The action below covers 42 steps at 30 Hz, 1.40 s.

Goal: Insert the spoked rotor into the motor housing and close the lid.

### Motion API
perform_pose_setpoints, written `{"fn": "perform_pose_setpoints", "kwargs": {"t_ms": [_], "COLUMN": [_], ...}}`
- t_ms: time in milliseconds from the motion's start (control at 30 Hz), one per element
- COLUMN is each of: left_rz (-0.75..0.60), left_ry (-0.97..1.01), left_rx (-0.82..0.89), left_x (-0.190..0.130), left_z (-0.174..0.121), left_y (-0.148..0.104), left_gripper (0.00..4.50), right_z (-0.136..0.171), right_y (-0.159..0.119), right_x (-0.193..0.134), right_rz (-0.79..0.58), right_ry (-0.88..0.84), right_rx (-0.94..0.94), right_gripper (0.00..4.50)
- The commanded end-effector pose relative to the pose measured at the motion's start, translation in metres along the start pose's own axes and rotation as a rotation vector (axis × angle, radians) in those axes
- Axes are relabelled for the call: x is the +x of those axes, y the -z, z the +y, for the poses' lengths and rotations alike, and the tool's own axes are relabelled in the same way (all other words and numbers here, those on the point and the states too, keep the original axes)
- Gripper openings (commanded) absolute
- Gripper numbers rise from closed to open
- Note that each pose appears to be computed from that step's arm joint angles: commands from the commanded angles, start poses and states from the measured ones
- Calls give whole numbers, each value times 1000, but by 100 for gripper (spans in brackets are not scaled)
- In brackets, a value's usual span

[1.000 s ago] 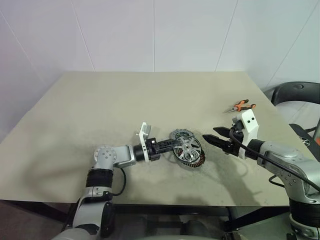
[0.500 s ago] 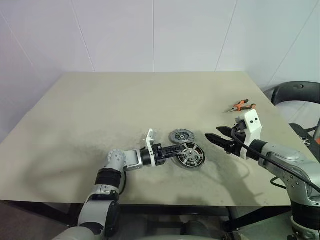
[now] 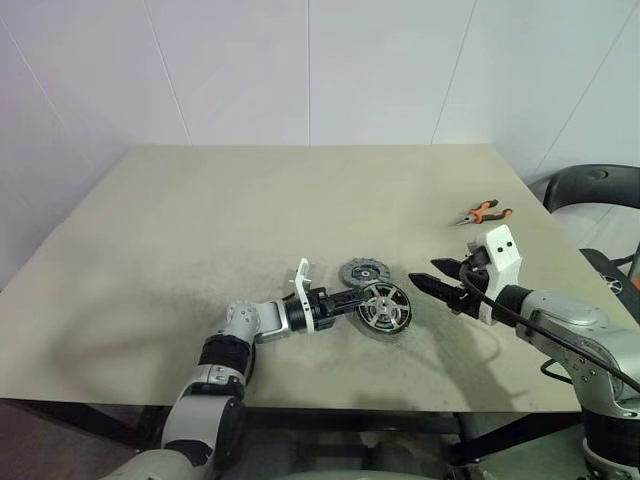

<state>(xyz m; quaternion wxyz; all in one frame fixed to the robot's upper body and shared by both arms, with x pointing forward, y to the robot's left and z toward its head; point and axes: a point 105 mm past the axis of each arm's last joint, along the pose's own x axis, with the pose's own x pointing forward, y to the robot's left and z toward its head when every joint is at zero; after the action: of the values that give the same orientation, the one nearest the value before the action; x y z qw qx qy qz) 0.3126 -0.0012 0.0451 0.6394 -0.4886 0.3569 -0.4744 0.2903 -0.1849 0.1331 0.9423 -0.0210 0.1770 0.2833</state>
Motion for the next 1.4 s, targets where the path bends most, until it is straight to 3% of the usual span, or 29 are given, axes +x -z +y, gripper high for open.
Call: {"fn": "perform_pose_setpoints", "kwargs": {"t_ms": [33,267,467,733,900,1100,1400], "left_rz": [17,18,-21,9,36,44,-16], "left_ry": [-63,-69,-41,-29,-35,-101,-91], "left_rx": [-15,-32,-28,-40,42,61,78], "left_x": [0,2,-3,-2,-4,-6,-14], "left_z": [18,22,14,11,13,26,18], "left_y": [9,10,-4,2,4,6,-9], "left_gripper": [47,47,47,47,47,232,232], "right_z": [3,2,4,4,4,2,4], "right_y": [-11,-10,-9,-9,-7,-7,-4], "right_x": [-3,-2,-1,2,3,3,3], "right_rz": [-40,-34,-31,-27,-17,-23,-22], "right_ry": [0,3,-2,-7,-2,4,1], "right_rx": [-50,-56,-58,-62,-71,-73,-67], "right_gripper": [308,308,308,308,308,308,308]}}
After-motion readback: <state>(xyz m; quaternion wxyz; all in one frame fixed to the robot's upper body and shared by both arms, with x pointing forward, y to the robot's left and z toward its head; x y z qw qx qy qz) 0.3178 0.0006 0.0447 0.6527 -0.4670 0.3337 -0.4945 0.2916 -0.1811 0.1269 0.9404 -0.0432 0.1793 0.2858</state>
